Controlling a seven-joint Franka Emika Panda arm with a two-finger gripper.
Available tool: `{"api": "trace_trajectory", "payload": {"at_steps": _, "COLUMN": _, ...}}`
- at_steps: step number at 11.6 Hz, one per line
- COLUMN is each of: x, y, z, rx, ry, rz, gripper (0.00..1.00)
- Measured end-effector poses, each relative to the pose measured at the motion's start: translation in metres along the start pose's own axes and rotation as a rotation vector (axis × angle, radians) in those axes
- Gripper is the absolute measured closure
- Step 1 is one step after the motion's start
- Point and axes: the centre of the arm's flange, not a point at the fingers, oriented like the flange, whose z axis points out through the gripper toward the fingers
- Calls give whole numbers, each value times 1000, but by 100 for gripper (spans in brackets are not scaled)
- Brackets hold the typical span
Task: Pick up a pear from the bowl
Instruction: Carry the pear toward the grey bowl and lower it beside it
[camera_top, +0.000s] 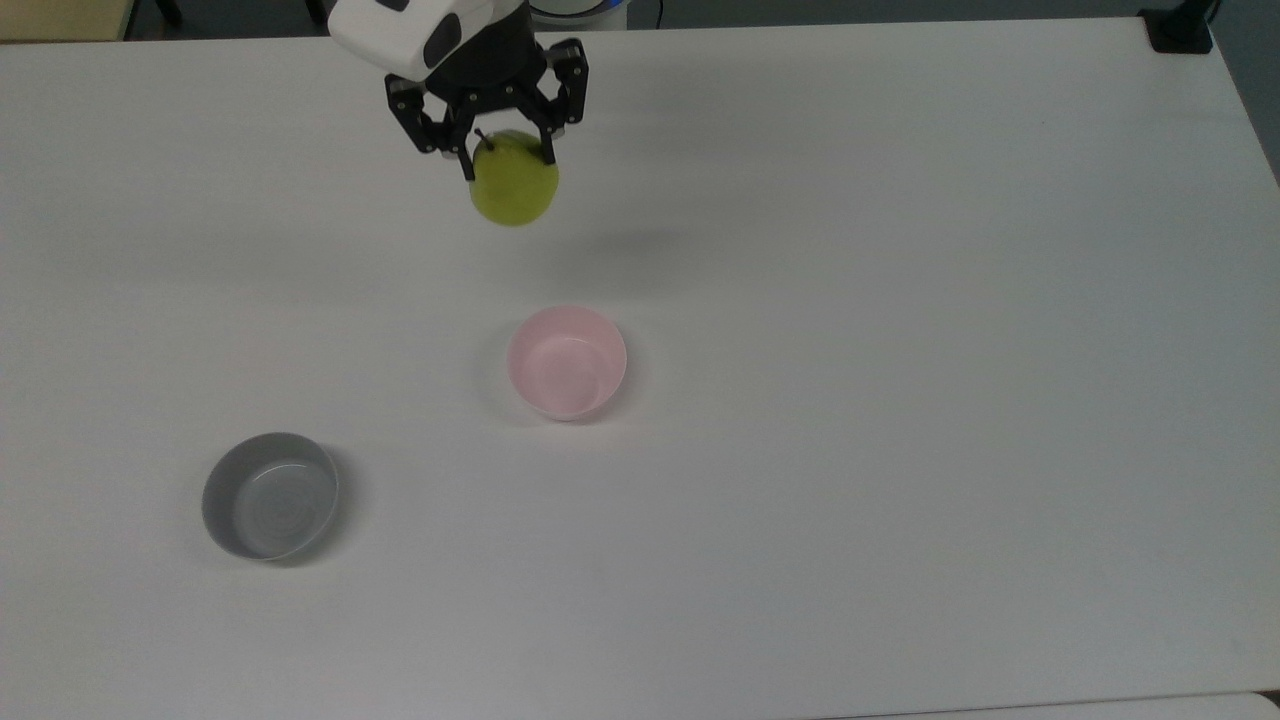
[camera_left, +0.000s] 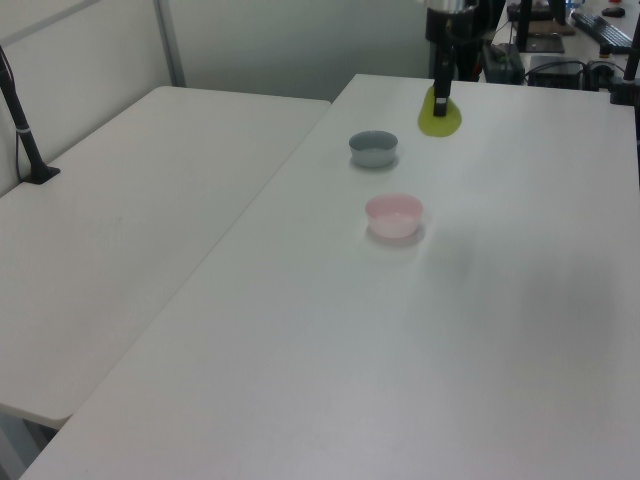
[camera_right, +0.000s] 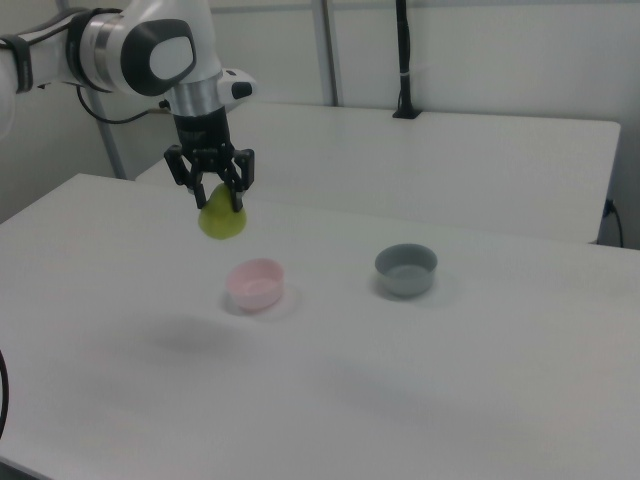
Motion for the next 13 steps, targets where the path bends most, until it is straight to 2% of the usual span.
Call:
{"api": "trace_trajectory", "payload": {"at_steps": 2, "x": -10, "y": 10, "z": 0, "rx": 16, "ry": -55, "rz": 20, "gripper": 37}}
{"api": "trace_trajectory", "payload": {"at_steps": 4, "x": -21, "y": 42, "z": 0, "rx": 16, "ry": -66, "rz": 56, "gripper": 37}}
{"api": "trace_trajectory", "payload": {"at_steps": 7, "x": -42, "y": 99, "z": 1, "rx": 16, "ry": -65, "rz": 10, "gripper": 37}}
{"api": "trace_trajectory", "payload": {"at_steps": 10, "x": -52, "y": 146, "z": 3, "rx": -22, "ry": -3, "rz": 15, "gripper": 37}}
{"api": "trace_trajectory", "payload": {"at_steps": 13, "x": -41, "y": 177, "z": 50, "rx": -68, "ry": 55, "rz": 46, "gripper": 37}}
